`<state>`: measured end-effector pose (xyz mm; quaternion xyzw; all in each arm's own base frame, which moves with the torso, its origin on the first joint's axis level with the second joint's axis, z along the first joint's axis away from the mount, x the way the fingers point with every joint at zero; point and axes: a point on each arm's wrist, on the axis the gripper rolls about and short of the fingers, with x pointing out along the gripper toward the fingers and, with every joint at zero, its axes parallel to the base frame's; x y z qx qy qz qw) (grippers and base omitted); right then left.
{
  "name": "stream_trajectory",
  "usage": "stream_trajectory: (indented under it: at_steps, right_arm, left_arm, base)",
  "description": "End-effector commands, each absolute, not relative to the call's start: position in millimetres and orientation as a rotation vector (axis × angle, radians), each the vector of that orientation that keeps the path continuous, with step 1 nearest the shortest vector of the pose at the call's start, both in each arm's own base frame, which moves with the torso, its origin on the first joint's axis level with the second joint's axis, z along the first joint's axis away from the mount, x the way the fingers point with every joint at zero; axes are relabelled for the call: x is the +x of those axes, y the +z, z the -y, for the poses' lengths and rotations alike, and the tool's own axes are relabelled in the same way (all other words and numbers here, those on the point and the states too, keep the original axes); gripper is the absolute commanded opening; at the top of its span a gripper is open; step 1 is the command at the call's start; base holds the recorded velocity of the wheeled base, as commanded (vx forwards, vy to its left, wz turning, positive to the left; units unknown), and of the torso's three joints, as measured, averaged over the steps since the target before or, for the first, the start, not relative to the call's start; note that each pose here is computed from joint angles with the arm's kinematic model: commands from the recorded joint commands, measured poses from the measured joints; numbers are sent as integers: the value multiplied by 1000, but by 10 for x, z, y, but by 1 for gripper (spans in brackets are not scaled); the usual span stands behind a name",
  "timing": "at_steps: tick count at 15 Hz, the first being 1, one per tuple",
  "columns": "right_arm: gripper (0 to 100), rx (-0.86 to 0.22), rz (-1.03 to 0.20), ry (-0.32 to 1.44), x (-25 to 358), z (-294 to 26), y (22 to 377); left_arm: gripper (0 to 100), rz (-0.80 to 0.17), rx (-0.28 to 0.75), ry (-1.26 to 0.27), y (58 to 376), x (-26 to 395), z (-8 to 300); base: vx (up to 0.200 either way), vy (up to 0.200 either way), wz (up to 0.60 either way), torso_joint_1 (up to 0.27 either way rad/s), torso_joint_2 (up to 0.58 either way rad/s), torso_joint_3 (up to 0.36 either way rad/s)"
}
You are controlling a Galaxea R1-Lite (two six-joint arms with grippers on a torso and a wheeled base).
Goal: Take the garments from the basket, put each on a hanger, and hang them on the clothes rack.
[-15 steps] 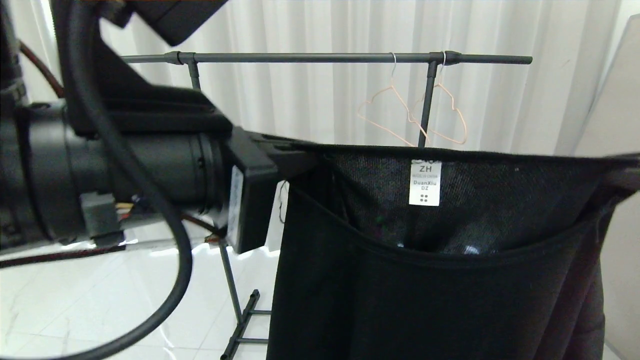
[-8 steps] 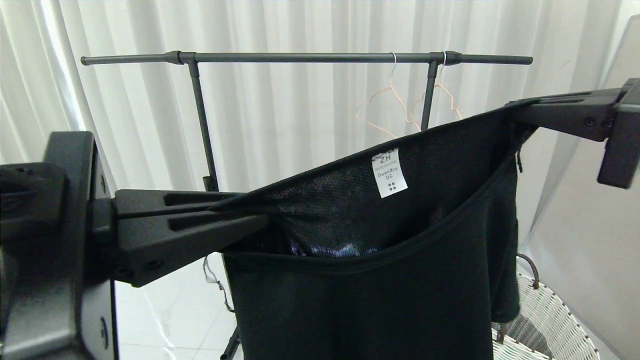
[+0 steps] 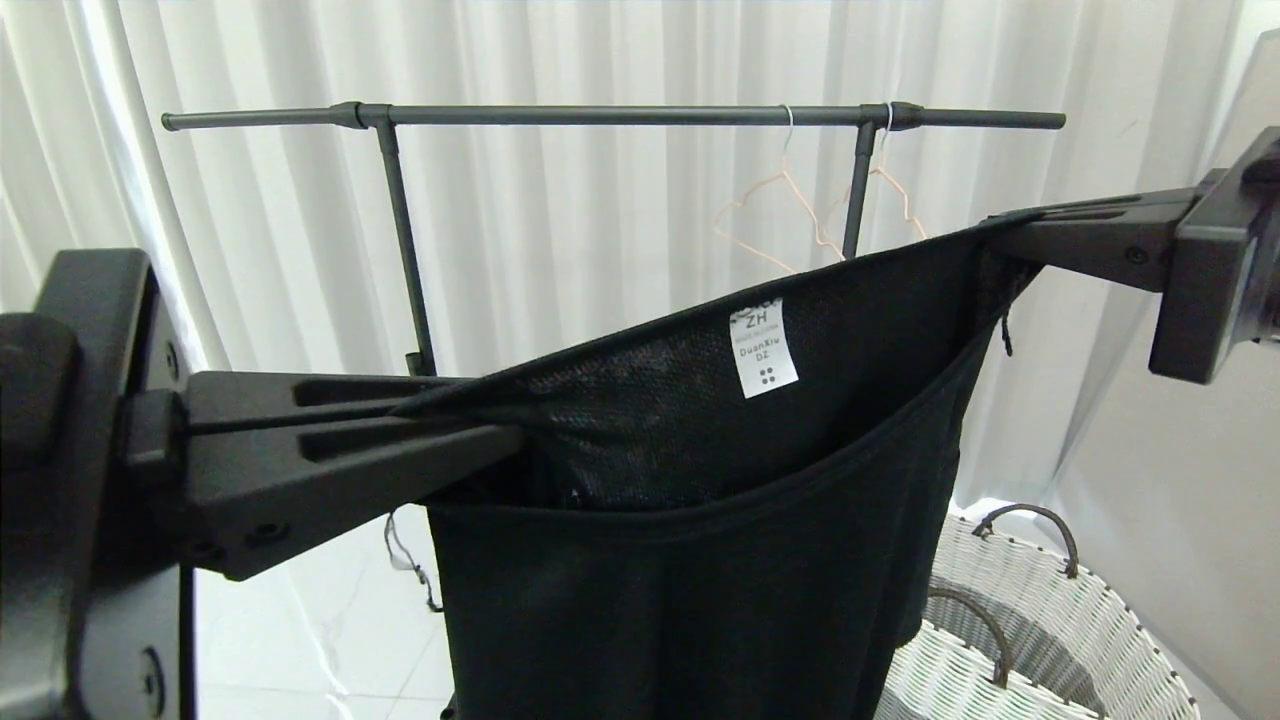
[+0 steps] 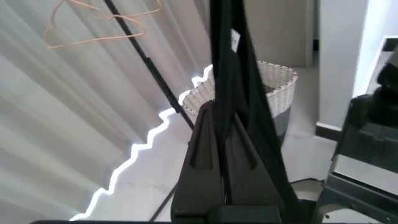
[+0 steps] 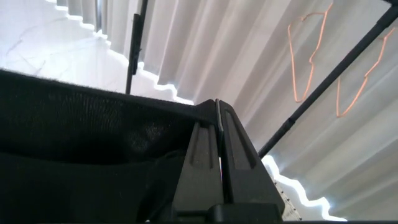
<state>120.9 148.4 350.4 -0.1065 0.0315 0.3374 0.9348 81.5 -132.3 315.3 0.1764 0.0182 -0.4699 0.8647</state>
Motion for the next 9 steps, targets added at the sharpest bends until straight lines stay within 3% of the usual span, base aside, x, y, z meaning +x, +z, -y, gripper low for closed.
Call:
stream_trajectory:
  at_steps: [1, 3, 6, 9]
  right_arm:
    - [0, -213, -49, 689, 1164, -1425, 3536]
    - [0, -267, -26, 690, 976, -1182, 3600]
    - [0, -320, -55, 696, 767, -911, 3590]
    - [0, -316, -49, 695, 737, -872, 3597]
  left_arm:
    - [0, -47, 375, -973, 3140, 837, 1335]
    - [0, -78, 392, -846, 3161, 1017, 1442]
    - [0, -63, 372, -796, 3338, 1269, 1648]
    - [0, -62, 371, -796, 3360, 1314, 1708]
  base:
    - [0, 0, 0, 0, 0, 0]
    - [0, 0, 0, 0, 0, 0]
    - [0, 0, 0, 0, 0, 0]
    - [0, 0, 0, 0, 0, 0]
